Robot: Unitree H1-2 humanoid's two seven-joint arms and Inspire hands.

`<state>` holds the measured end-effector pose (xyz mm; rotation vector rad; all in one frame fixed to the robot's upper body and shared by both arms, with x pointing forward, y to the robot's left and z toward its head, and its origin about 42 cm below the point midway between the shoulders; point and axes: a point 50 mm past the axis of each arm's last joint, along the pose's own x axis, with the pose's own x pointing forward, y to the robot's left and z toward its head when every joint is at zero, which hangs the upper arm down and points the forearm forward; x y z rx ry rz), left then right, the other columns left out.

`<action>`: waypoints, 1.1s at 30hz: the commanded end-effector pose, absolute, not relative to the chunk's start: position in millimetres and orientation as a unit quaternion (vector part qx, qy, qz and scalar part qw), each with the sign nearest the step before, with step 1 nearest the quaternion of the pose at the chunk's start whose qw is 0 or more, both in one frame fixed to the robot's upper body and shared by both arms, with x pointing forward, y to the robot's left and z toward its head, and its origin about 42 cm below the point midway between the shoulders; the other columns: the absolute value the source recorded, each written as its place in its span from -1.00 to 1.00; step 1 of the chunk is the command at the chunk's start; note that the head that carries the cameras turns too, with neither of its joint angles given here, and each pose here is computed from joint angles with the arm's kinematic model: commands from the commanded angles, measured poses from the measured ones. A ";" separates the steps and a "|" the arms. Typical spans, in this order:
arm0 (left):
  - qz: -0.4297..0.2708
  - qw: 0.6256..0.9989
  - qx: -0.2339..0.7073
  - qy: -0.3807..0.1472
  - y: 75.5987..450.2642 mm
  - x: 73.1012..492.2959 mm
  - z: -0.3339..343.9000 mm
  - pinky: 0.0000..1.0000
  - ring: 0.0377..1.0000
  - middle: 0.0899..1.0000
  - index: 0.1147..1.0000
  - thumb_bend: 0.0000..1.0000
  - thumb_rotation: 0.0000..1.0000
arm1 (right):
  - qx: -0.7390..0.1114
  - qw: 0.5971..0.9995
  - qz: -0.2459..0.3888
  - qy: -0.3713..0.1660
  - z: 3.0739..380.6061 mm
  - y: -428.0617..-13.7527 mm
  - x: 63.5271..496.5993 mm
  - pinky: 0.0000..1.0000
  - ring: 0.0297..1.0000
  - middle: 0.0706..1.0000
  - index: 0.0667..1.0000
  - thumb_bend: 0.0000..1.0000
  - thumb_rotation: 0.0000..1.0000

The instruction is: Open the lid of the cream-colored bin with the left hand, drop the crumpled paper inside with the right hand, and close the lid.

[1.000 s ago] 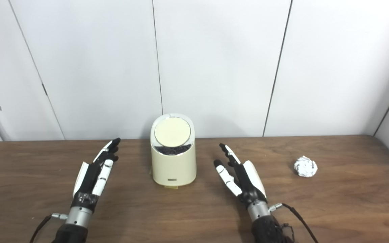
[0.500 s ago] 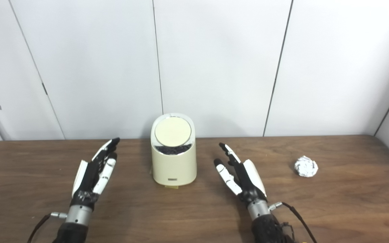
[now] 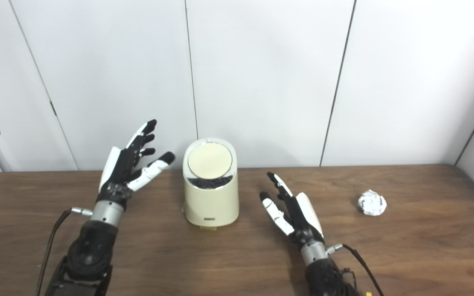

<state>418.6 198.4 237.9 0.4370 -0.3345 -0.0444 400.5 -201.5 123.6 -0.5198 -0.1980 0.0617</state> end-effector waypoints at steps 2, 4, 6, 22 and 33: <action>-0.023 0.950 0.230 -0.210 185.1 433.5 281.0 0.59 0.83 0.93 1.00 0.99 0.40 | -0.253 0.958 0.025 -0.130 138.2 -201.5 408.3 0.70 0.85 0.86 0.83 -0.67 0.90; -0.024 0.948 0.235 -0.214 180.4 437.7 287.5 0.57 0.82 0.89 1.00 1.00 0.33 | -0.256 0.958 0.025 -0.131 138.2 -201.2 408.2 0.70 0.85 0.86 0.83 -0.68 0.91; -0.024 0.944 0.245 -0.221 175.3 442.1 293.5 0.57 0.82 0.90 1.00 0.98 0.24 | -0.259 0.957 0.023 -0.129 138.4 -200.5 408.2 0.70 0.85 0.86 0.83 -0.68 0.94; -0.025 0.899 0.394 -0.188 138.3 477.0 299.6 0.70 0.91 0.96 0.92 0.97 -0.41 | -0.257 0.958 0.020 -0.129 140.5 -198.3 406.3 0.70 0.84 0.85 0.81 -0.67 0.91; -0.021 0.876 0.446 -0.183 135.9 484.2 285.9 0.82 1.00 1.00 0.96 0.99 -0.56 | -0.260 0.957 0.020 -0.130 140.8 -197.0 405.5 0.69 0.84 0.84 0.81 -0.70 0.80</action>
